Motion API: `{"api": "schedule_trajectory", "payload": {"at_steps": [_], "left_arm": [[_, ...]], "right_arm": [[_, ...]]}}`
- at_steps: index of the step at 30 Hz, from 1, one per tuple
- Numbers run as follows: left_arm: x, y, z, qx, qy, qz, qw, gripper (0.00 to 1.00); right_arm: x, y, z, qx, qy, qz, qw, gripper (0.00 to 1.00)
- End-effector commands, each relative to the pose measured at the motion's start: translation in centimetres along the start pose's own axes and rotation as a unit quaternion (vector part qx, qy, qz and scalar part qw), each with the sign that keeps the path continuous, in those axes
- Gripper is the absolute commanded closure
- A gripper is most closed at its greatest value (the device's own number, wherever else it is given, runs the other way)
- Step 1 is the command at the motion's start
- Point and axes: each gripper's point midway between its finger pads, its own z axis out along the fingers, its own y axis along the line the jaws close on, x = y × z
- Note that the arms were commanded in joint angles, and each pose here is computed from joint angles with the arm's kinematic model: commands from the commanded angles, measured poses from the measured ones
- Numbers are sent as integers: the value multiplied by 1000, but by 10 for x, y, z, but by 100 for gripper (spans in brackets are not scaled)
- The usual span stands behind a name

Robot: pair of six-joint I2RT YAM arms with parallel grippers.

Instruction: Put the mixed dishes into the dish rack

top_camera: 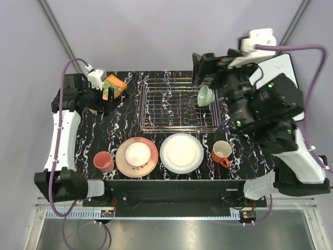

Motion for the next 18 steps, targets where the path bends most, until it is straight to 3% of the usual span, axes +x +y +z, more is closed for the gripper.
{"api": "schedule_trajectory", "payload": {"at_steps": [1, 3, 7, 12, 18], "left_arm": [[-7, -2, -15, -3, -29, 13, 999, 1], [-7, -5, -16, 0, -32, 7, 999, 1], [-1, -8, -16, 6, -29, 3, 1000, 1], [9, -8, -10, 9, -16, -2, 1000, 1], [17, -11, -6, 17, -9, -8, 1000, 1]], "right_arm": [[140, 94, -17, -134, 191, -10, 972, 0], [201, 118, -25, -149, 253, -21, 956, 0], [278, 155, -51, -202, 339, -11, 919, 0], [341, 160, -71, -204, 407, -19, 890, 2], [385, 145, -81, -199, 464, -22, 863, 5]]}}
